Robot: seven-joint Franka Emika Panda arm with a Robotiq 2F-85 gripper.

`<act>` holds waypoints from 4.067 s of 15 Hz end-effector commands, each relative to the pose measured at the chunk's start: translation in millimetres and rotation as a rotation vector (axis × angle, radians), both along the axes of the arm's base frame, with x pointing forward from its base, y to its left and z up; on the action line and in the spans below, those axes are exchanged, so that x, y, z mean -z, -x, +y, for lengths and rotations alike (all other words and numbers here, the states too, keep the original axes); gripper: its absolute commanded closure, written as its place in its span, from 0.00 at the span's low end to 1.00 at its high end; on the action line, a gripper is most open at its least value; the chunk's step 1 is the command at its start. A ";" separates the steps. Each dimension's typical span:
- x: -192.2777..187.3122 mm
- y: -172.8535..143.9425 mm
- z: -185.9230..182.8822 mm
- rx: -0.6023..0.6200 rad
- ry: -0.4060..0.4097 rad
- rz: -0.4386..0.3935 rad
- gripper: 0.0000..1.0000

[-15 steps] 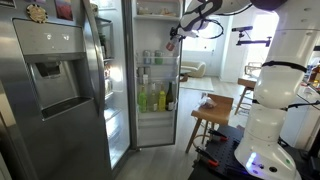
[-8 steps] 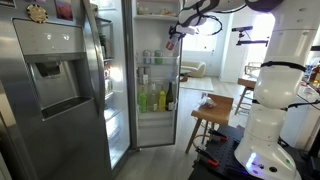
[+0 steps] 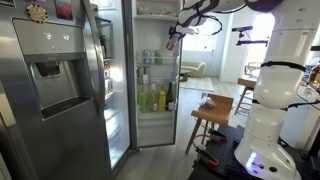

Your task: Pick up the can from the stool and put it in the fridge

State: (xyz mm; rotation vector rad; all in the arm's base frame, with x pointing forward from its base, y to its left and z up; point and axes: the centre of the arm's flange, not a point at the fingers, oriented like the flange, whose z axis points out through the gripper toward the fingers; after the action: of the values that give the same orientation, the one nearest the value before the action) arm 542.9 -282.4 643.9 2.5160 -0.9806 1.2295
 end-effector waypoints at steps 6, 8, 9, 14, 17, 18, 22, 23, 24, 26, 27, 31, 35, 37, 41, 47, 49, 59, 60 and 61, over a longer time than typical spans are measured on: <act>5.0 -29.5 -3.9 0.015 0.048 0.052 0.51; 1.7 -37.5 -4.5 0.013 0.060 0.062 0.51; 0.0 -42.0 -4.9 0.009 0.069 0.064 0.51; -4.0 -61.1 -7.6 0.017 0.104 0.072 0.51; -1.0 -71.6 -11.7 0.019 0.127 0.069 0.51; 0.7 -74.9 -13.5 0.022 0.133 0.069 0.51; 6.9 -86.2 -23.5 0.039 0.162 0.068 0.51; 8.6 -88.3 -26.1 0.042 0.169 0.070 0.51; 10.3 -90.6 -28.7 0.045 0.177 0.069 0.51; 14.0 -94.0 -32.7 0.051 0.192 0.069 0.51; 16.5 -95.2 -34.4 0.054 0.200 0.071 0.51; 24.6 -99.8 -41.7 0.064 0.223 0.082 0.51; 36.2 -102.5 -47.7 0.070 0.241 0.113 0.51; 42.6 -103.1 -50.3 0.074 0.243 0.127 0.51; 51.6 -103.5 -52.7 0.079 0.232 0.141 0.51; 57.5 -105.4 -52.9 0.090 0.214 0.156 0.51; 60.4 -104.8 -53.5 0.090 0.213 0.165 0.51; 74.7 -107.4 -52.3 0.098 0.194 0.219 0.51; 76.4 -109.1 -51.7 0.101 0.190 0.226 0.51; 77.9 -111.0 -51.2 0.105 0.186 0.234 0.51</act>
State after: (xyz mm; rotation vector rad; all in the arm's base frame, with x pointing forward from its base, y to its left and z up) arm 646.7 -336.8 554.9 2.3862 -0.8547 0.9376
